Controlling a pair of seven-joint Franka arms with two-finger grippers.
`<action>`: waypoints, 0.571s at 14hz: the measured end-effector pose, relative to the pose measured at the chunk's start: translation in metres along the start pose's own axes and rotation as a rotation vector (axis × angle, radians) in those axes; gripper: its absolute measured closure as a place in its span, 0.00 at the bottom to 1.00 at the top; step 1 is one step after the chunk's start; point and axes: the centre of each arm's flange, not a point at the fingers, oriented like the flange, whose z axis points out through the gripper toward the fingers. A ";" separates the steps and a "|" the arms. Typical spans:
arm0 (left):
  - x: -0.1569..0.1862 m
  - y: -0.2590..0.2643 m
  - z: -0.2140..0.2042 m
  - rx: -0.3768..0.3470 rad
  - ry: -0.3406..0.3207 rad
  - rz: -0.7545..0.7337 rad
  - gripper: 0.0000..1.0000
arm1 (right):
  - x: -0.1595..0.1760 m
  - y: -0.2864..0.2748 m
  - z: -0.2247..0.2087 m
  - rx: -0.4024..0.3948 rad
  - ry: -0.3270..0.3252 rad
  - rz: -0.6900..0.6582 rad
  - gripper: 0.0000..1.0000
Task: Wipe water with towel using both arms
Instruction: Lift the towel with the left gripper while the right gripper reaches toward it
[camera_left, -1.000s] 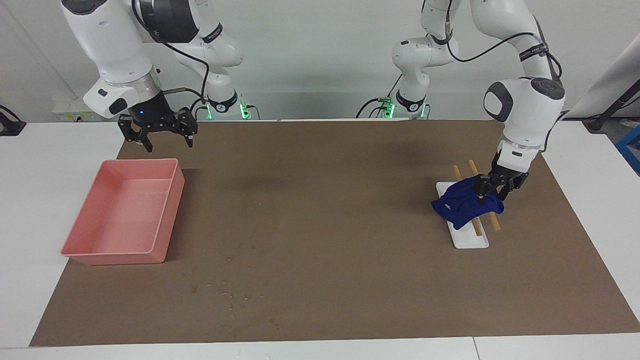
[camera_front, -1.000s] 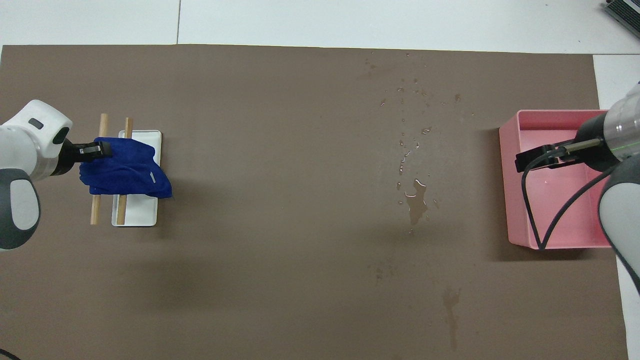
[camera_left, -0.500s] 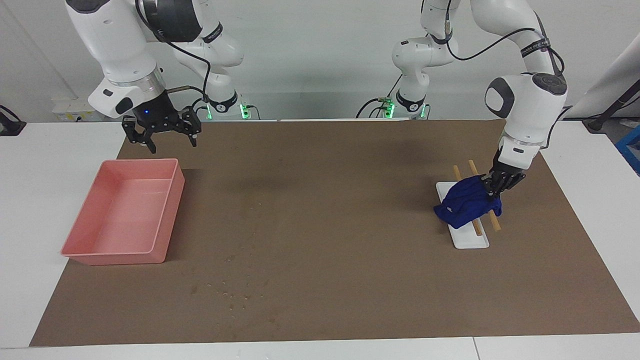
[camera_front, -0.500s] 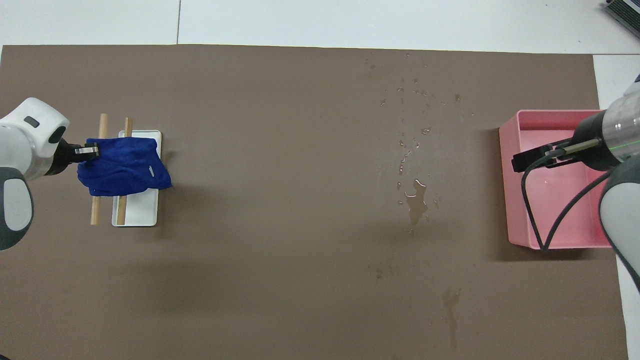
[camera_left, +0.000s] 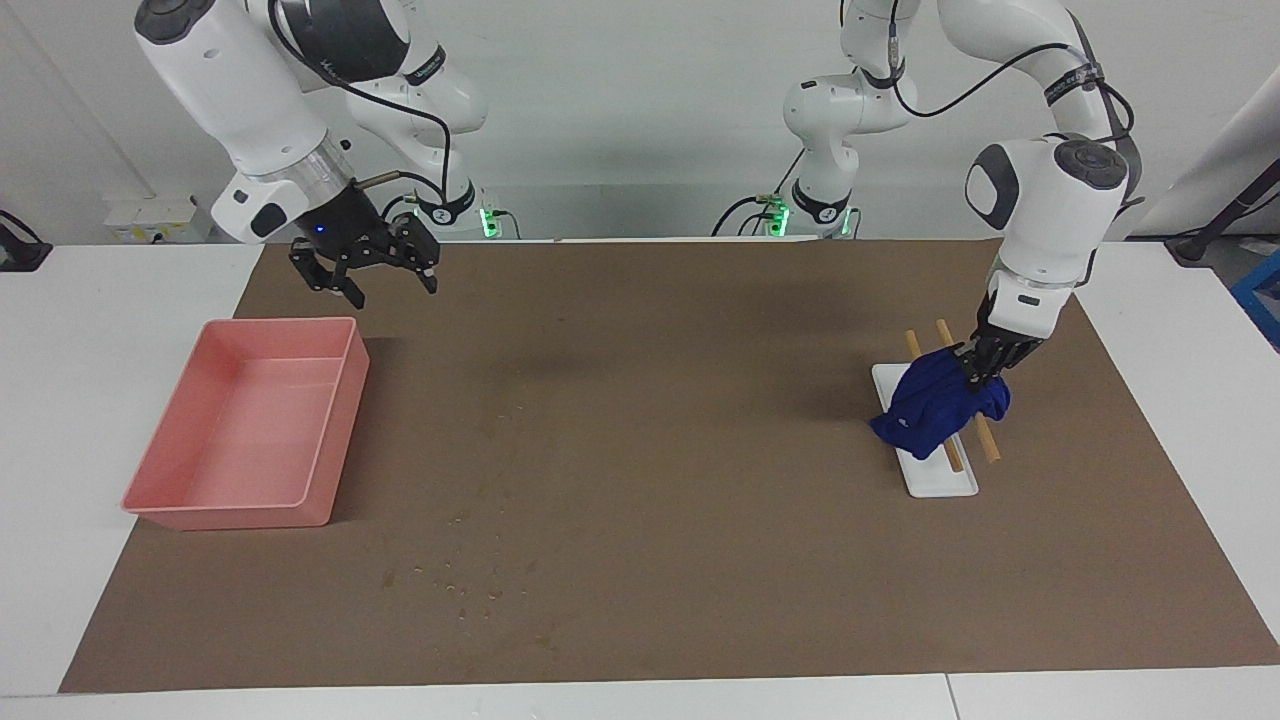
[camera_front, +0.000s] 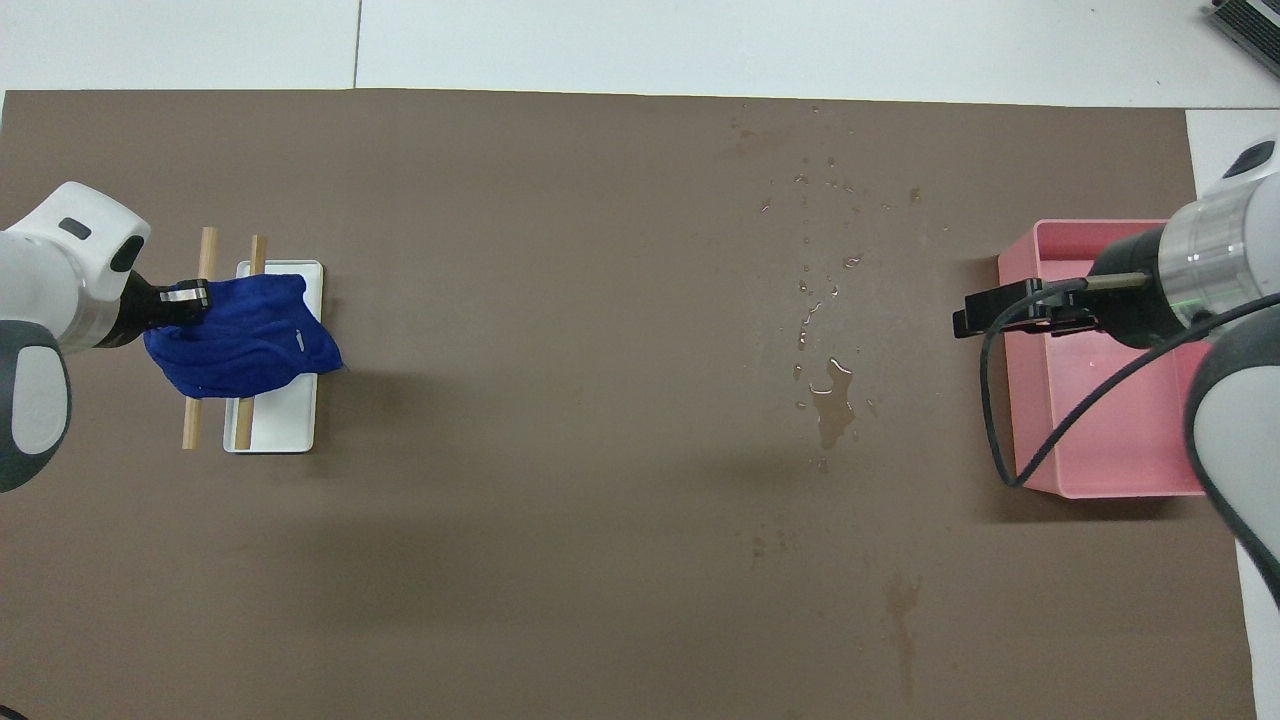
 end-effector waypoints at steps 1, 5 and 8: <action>0.003 0.001 -0.010 0.001 -0.015 -0.013 0.91 | -0.001 -0.006 0.002 0.023 -0.001 0.043 0.00; 0.019 0.025 -0.086 -0.105 -0.060 -0.216 0.91 | -0.002 -0.022 0.013 0.095 0.010 0.141 0.00; 0.012 0.075 -0.114 -0.244 -0.140 -0.527 0.91 | -0.003 -0.047 0.022 0.155 0.012 0.237 0.00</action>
